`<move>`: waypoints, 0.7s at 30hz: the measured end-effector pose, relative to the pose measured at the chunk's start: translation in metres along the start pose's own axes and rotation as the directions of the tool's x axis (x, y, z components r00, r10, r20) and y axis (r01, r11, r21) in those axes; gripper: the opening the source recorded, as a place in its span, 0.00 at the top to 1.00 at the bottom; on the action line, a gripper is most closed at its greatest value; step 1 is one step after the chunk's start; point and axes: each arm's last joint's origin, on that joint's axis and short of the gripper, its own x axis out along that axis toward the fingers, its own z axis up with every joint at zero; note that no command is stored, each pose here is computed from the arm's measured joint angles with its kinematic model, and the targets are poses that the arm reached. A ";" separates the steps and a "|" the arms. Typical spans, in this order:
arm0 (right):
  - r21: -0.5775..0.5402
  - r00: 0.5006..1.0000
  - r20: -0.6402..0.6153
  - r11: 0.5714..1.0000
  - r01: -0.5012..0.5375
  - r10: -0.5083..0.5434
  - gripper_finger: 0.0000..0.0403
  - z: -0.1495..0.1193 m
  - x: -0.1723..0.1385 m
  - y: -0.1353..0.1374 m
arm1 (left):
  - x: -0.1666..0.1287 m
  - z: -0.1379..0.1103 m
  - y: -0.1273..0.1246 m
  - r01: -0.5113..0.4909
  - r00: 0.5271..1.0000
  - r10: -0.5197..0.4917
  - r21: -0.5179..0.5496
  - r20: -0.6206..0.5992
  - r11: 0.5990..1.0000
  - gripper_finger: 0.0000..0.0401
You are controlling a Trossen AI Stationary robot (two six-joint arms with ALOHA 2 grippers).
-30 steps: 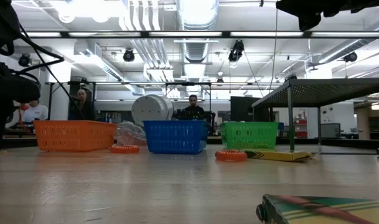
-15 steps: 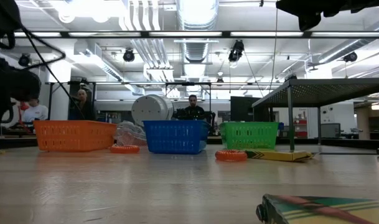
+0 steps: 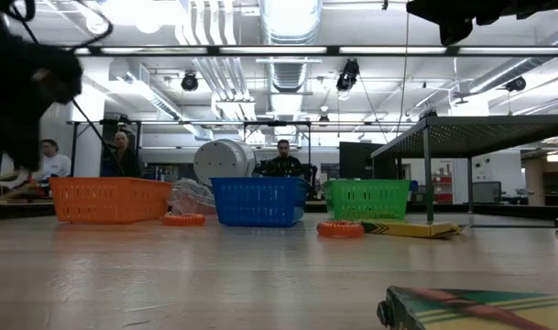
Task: Pick & Place Office Desk Supplies
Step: Put the yellow rubber band into the green bin
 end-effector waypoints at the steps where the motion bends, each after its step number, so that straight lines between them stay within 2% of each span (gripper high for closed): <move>1: 0.002 1.000 0.000 1.000 0.000 0.000 0.71 0.000 0.000 0.000 | -0.003 0.002 -0.003 0.015 1.000 -0.016 0.015 0.027 1.000 0.99; 7: 0.002 1.000 0.000 1.000 0.000 0.000 0.73 0.000 0.000 0.000 | -0.024 0.010 -0.021 0.089 0.983 -0.105 0.107 0.148 0.990 0.99; 12: 0.002 1.000 0.000 1.000 0.000 0.000 0.74 0.000 0.000 0.000 | -0.038 0.017 -0.035 0.137 0.945 -0.196 0.224 0.264 0.965 0.99; 17: 0.002 1.000 0.000 1.000 0.000 0.000 0.73 0.000 0.000 0.000 | -0.048 0.023 -0.051 0.135 0.862 -0.306 0.400 0.404 0.907 0.99; 21: 0.002 1.000 0.000 1.000 0.000 0.000 0.72 0.000 0.000 0.000 | -0.055 0.026 -0.062 0.072 0.786 -0.379 0.538 0.487 0.840 0.99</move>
